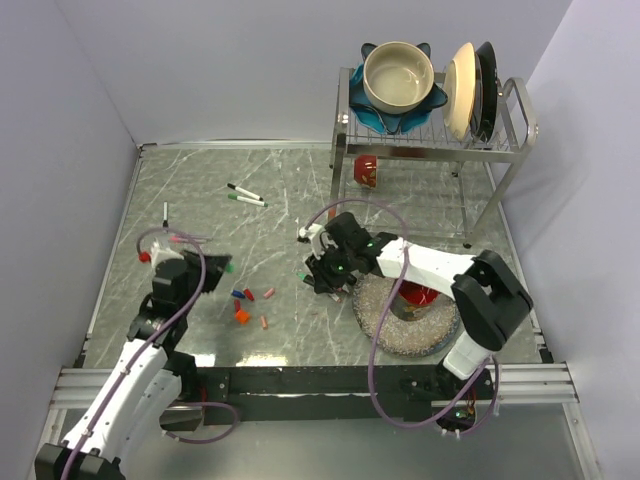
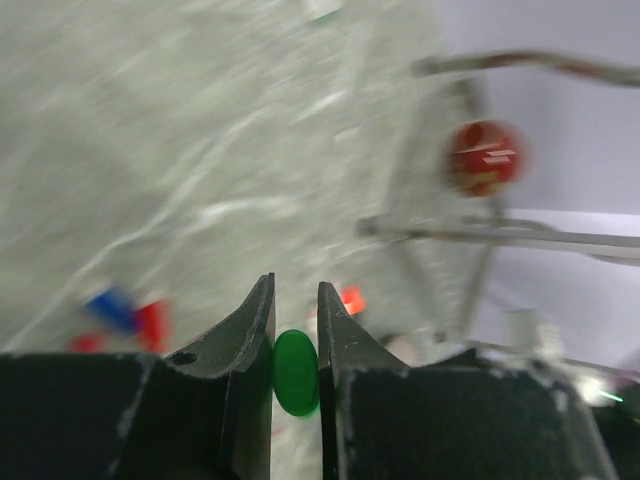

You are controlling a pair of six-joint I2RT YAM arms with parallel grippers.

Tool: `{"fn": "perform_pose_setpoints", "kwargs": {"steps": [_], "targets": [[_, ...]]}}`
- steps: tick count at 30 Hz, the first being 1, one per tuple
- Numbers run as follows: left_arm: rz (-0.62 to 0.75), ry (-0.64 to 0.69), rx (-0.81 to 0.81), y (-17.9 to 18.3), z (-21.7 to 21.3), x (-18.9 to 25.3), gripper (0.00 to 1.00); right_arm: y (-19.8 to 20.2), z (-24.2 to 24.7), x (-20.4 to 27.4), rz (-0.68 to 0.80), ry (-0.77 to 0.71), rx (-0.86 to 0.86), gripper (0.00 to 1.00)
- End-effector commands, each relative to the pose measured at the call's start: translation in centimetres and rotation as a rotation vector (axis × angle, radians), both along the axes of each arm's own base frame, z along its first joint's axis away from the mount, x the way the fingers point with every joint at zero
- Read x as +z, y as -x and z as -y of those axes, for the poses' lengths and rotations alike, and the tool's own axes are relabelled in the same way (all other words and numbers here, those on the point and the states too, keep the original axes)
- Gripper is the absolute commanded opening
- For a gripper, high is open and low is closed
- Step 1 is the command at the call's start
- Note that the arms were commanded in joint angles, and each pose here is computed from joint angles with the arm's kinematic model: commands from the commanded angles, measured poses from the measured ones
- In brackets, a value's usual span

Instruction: Open the pen caps

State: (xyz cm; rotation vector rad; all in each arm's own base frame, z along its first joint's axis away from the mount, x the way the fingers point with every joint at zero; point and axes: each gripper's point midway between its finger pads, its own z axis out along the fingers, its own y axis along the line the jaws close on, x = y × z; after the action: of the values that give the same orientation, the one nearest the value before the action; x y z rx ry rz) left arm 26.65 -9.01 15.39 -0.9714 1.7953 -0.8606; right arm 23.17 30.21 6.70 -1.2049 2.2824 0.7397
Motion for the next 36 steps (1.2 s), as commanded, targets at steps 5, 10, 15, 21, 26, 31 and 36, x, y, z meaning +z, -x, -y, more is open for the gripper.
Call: {"fn": "perform_pose_setpoints", "kwargs": {"steps": [5,10,15,21,26,31,36], "targets": [[-0.306,-0.039,0.07,3.3,-1.5,-8.2,0.01,-1.7,-0.4,0.1,0.114,0.095,0.002,0.08],[-0.415,-0.063,0.096,4.0,-2.0,-10.3,0.01,-1.2,-0.7,-0.9,0.106,0.131,0.027,0.12],[-0.417,-0.044,0.111,4.4,-2.1,-10.7,0.01,-1.1,-0.7,-1.1,0.109,0.137,0.029,0.15],[-0.457,-0.026,0.114,5.5,-2.1,-11.7,0.11,-0.8,-1.1,-1.7,0.119,0.168,0.049,0.24],[-0.473,-0.013,0.105,6.0,-1.9,-12.2,0.13,-1.1,-0.9,-2.1,0.128,0.196,0.034,0.31],[-0.482,-0.015,0.109,6.2,-1.9,-12.5,0.19,-1.4,-0.6,-2.5,0.137,0.218,0.023,0.36],[-0.494,-0.023,0.111,6.3,-2.0,-12.8,0.27,-1.3,-0.6,-2.5,0.137,0.225,0.028,0.41]]}}
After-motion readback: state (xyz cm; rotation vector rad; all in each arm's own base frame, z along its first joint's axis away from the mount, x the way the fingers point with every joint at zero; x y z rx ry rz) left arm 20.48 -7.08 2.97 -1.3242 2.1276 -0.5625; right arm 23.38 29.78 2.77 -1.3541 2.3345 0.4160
